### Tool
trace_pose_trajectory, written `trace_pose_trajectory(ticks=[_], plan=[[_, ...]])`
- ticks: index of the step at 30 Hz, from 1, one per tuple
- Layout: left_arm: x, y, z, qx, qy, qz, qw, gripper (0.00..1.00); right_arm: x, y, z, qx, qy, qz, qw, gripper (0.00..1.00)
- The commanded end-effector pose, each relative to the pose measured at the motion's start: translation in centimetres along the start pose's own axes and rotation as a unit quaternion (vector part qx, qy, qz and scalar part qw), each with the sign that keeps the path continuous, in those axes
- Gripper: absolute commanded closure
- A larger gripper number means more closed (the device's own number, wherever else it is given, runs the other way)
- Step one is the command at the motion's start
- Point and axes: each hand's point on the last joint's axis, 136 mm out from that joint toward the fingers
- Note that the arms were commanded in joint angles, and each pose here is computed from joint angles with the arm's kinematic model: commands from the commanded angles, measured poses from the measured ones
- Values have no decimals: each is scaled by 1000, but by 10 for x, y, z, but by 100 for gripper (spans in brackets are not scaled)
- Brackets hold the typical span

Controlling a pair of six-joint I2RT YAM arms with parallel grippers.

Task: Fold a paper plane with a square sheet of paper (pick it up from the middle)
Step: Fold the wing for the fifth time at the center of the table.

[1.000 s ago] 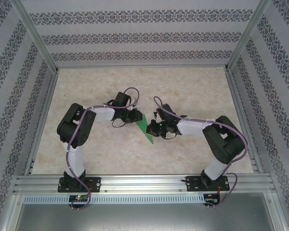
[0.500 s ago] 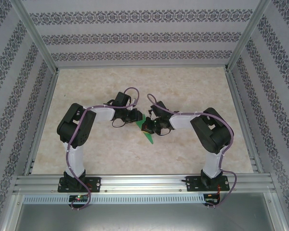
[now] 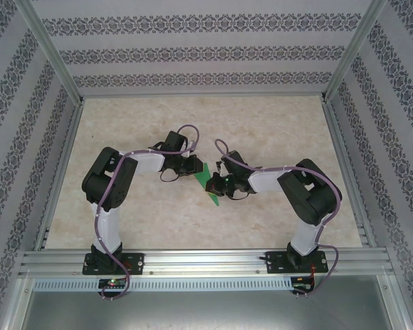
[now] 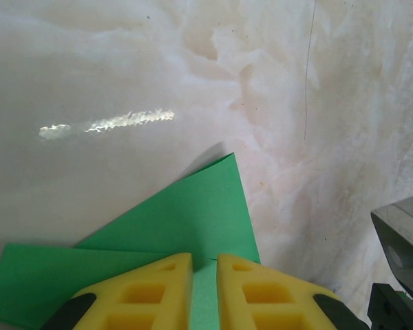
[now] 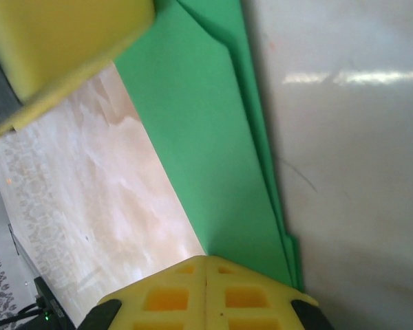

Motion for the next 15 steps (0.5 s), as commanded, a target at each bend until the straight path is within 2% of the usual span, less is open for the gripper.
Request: trace_pose_trajectory(ticks=[1,15], plan=[[17,57,-20,-29,24,90,995,81,-4,-32,-43,49,55,-41,996,99],[17,58,-21,-26,25,89,995,81,-21,-55,-87,67,79,-59,993,98]])
Point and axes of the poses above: each hand's point on the last joint's axis, 136 mm out from that joint toward the fingers, its own x axis out along the fingers, its own y axis along the line the jaws close on, z = x × y, and after that the axes turned 9 degrees about -x, right-handed
